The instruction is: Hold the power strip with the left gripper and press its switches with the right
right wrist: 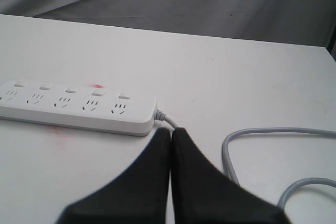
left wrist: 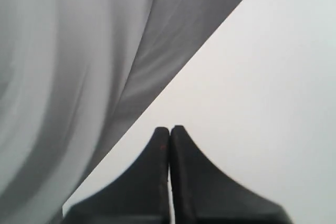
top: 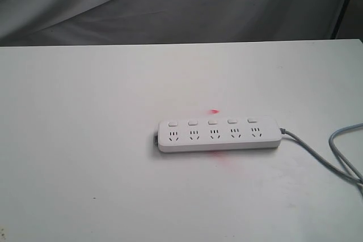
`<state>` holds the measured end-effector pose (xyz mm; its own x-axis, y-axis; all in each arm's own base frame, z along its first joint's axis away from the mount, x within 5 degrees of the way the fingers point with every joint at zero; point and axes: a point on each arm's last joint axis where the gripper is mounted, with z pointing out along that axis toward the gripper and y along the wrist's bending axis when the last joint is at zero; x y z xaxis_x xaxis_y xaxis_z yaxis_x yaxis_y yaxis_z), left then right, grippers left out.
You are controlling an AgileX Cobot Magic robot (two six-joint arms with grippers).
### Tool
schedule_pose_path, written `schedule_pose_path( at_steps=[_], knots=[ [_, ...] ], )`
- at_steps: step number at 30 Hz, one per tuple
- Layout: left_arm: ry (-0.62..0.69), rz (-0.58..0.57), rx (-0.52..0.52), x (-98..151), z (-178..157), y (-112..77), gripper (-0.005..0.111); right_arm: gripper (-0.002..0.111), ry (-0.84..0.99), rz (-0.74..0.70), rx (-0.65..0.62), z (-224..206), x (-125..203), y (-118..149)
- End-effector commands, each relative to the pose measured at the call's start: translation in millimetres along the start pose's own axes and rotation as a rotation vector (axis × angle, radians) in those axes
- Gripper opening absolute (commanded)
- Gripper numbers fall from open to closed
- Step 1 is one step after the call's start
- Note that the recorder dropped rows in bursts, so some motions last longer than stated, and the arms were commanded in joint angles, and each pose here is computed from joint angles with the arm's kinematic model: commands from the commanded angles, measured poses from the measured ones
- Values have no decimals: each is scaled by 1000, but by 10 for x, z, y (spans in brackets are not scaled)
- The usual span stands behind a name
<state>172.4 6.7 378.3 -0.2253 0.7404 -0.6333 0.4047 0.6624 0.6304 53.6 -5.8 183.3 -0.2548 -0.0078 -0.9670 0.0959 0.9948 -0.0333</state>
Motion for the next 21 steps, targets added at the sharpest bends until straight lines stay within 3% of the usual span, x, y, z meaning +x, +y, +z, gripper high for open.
schedule_pose_path(
  at_steps=[1,10,13,16,21],
  knots=[
    [-46,12,56,37,157,-74,1,0,-6,5,-4,-1,6,3],
    [90,-65,264,359,864,-181,1,0,-6,5,-4,-1,6,3],
    [122,-33,371,485,1113,-266,9,0,-6,5,-4,-1,6,3],
    [137,-43,446,594,1331,-344,31,0,-6,5,-4,-1,6,3],
    [137,-56,532,738,1607,-464,89,0,-6,5,-4,-1,6,3]
  ],
)
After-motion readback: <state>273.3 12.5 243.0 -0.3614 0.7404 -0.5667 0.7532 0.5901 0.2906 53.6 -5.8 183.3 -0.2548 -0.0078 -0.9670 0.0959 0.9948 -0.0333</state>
